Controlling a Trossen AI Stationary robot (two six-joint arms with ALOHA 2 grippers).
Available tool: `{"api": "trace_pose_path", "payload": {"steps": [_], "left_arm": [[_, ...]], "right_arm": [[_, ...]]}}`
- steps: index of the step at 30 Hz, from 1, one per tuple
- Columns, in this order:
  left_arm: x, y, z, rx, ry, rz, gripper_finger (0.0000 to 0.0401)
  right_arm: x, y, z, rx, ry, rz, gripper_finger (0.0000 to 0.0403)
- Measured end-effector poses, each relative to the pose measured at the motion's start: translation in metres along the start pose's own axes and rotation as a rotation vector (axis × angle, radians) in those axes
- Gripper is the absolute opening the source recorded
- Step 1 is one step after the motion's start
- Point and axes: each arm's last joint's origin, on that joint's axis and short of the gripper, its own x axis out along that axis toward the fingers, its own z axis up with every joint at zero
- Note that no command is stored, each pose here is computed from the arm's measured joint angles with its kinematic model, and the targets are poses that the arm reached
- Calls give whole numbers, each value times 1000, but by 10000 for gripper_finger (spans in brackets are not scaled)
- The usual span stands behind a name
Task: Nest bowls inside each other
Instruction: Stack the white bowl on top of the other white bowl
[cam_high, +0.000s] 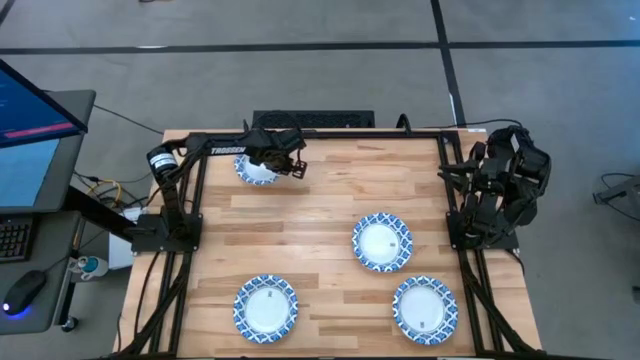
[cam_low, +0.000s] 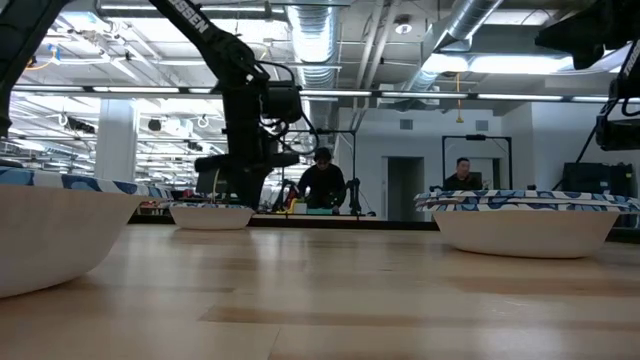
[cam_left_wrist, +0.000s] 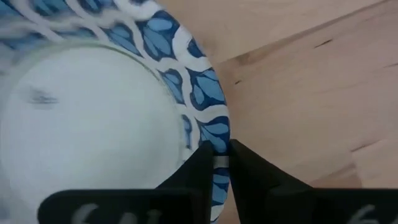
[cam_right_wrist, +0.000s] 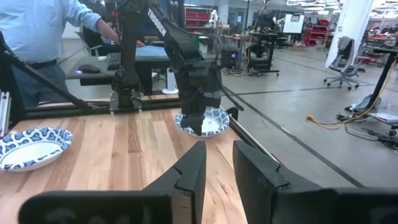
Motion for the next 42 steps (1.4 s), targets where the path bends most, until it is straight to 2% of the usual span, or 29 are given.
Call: {"api": "trace_pose_path", "payload": {"steps": [3,7,17,26,32,36,42], "left_arm": [[14,-3,-1,1,25,4,30],[28,-11,-3,6,54,-58,12],[5,-28,-6,119,23,-42,0],[-38,-65,5,195,-78,-125,0],[-70,-91,3,250,-110,-206,0],[-95,-114,-9,295,-129,-297,0],[-133,-151,-42,318,-170,-425,0]], "right_arm": [[0,0,0,0,0,0,103],[0,0,0,1,0,0,103],[0,0,0,0,0,0,103],[0,0,0,0,0,0,103],[0,0,0,0,0,0,103],[0,0,0,0,0,0,103],[0,0,0,0,0,0,103]]}}
